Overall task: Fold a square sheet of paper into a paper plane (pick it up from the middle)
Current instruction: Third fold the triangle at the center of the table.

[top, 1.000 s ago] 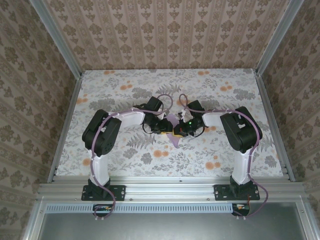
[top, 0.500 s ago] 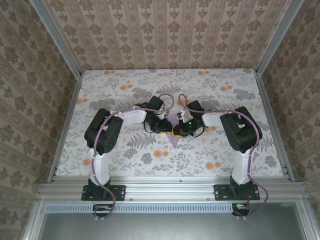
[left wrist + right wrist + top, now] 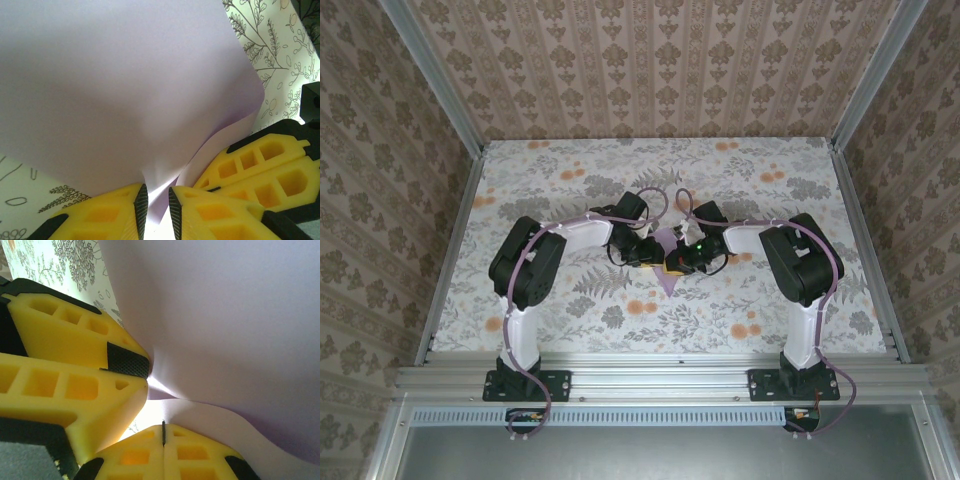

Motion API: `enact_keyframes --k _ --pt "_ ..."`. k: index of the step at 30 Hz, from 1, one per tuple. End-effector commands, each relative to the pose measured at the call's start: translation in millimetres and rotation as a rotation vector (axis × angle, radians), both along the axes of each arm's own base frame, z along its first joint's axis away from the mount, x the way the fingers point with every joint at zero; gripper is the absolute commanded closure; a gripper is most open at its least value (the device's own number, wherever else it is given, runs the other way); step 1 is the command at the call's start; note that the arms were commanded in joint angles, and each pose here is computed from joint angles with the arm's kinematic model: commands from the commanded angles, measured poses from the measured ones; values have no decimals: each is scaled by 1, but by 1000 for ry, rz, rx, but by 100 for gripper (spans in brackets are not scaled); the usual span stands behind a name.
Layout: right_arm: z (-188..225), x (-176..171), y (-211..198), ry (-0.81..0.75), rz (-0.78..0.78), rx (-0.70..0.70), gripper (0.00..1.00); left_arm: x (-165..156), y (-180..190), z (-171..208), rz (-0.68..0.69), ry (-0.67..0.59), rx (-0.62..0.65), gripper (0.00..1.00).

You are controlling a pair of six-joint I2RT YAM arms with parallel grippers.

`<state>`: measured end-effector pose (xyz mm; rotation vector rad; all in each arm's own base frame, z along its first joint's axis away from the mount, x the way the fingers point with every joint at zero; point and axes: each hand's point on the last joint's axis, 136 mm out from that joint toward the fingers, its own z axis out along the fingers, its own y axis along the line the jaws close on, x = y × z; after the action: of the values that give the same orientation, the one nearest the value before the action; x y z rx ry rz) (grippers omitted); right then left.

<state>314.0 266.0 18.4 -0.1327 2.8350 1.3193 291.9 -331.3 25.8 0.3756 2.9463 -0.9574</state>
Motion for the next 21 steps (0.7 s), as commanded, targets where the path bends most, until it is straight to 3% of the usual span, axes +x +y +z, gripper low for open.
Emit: enact_keyframes --k 1,12,21 --pt "-3 -8 5 15 27 13 100 -5 6 -18 0 28 26 70" --pt "-16 -15 1 44 42 -25 100 -5 3 -9 3 21 -3 70" --pt "-22 -17 -1 56 47 -38 100 1 -1 20 6 -25 -39 70"
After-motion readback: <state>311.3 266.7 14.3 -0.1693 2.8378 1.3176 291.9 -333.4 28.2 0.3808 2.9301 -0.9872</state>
